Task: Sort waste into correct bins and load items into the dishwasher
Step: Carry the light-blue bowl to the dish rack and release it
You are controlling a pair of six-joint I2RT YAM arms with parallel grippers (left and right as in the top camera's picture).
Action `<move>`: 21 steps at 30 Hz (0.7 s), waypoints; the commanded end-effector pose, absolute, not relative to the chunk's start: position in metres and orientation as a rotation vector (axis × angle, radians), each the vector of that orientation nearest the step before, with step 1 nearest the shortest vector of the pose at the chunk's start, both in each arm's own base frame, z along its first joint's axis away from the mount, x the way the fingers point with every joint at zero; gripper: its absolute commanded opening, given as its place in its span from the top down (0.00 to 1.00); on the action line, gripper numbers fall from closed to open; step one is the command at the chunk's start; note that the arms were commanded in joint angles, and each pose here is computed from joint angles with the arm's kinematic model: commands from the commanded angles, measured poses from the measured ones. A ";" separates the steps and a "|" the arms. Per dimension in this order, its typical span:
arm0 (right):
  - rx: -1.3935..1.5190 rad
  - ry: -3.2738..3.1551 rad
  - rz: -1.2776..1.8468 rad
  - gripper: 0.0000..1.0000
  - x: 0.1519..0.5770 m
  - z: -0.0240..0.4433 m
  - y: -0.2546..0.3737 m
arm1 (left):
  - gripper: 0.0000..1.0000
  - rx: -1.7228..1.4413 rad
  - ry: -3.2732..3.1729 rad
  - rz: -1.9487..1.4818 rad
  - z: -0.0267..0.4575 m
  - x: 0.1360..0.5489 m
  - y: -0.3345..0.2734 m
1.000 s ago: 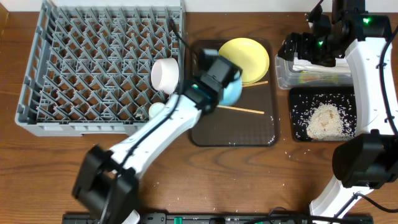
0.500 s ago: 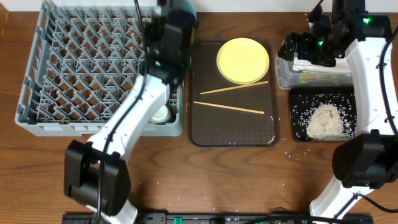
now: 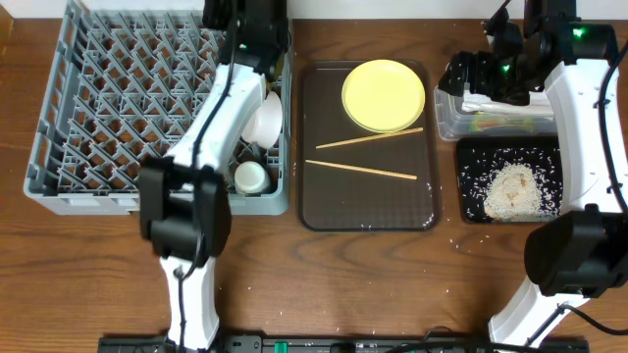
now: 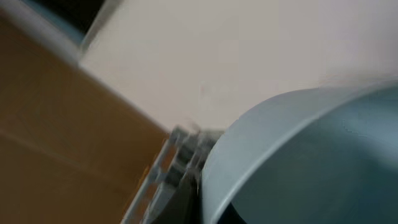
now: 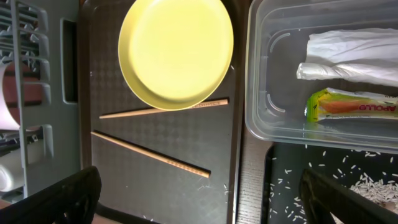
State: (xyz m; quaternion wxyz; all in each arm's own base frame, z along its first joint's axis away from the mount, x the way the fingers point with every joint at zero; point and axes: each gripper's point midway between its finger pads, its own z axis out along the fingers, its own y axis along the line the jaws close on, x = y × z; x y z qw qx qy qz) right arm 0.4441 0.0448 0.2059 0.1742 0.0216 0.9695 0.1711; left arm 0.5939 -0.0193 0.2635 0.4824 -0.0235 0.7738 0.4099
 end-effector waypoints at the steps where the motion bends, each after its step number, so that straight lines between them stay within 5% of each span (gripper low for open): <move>1: 0.042 2.746 0.494 0.01 0.443 0.208 0.052 | 0.93 -0.186 1.864 1.204 0.240 0.588 0.003; 21: 0.042 2.746 0.494 0.01 0.443 0.208 0.052 | 0.92 -0.138 1.897 1.274 0.168 0.592 -0.025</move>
